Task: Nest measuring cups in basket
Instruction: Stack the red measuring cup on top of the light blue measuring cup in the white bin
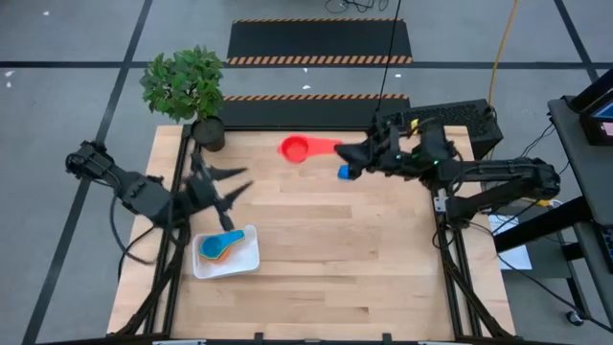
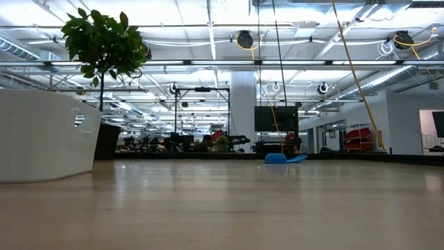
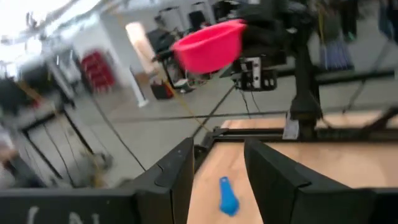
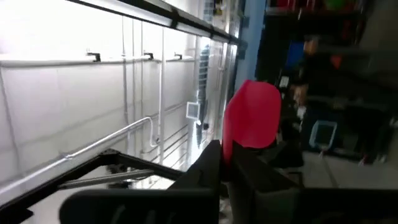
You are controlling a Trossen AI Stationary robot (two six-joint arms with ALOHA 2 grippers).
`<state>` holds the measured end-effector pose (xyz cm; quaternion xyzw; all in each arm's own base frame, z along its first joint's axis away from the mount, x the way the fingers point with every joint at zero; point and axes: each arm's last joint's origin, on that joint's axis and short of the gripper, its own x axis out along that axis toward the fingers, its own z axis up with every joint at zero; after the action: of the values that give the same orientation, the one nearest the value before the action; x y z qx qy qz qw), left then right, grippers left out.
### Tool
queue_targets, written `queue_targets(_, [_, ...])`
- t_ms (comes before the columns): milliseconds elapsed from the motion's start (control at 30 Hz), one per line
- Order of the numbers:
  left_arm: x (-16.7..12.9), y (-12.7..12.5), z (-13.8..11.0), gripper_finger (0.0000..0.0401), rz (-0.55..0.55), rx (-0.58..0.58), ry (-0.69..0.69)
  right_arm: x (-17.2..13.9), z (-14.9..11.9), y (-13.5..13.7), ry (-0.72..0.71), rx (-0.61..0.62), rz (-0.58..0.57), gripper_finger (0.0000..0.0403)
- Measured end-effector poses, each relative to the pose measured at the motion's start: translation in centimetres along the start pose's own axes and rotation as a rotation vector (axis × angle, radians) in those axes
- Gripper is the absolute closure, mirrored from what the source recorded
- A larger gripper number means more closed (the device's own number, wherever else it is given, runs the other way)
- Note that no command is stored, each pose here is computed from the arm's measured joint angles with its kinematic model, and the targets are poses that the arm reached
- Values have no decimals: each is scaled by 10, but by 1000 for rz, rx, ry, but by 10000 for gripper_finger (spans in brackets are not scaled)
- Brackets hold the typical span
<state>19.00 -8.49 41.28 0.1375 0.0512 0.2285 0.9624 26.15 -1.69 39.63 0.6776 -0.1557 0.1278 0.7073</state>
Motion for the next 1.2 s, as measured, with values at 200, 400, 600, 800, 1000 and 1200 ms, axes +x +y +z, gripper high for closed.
queue_targets(200, [-15, 50, -15, 254, 34, -470, 88, -12, 22, 9, -21, -168, -41, 402])
queue_targets(400, [-34, 95, -36, 254, -101, -830, 250, -13, 38, 6, 35, -262, -63, 402])
queue_targets(600, [-56, 121, -47, 254, -10, -1149, 273, -13, 59, -16, 138, -271, -198, 403])
queue_targets(800, [-67, 134, -54, 254, 149, -1274, 225, -8, 74, -37, 190, -280, -254, 403])
queue_targets(1000, [-56, 128, -52, 254, 166, -1369, 238, -4, 75, -50, 307, -252, -260, 403])
queue_targets(1200, [-34, 112, -51, 254, 92, -1410, 362, -7, 81, -49, 407, -272, -232, 403])
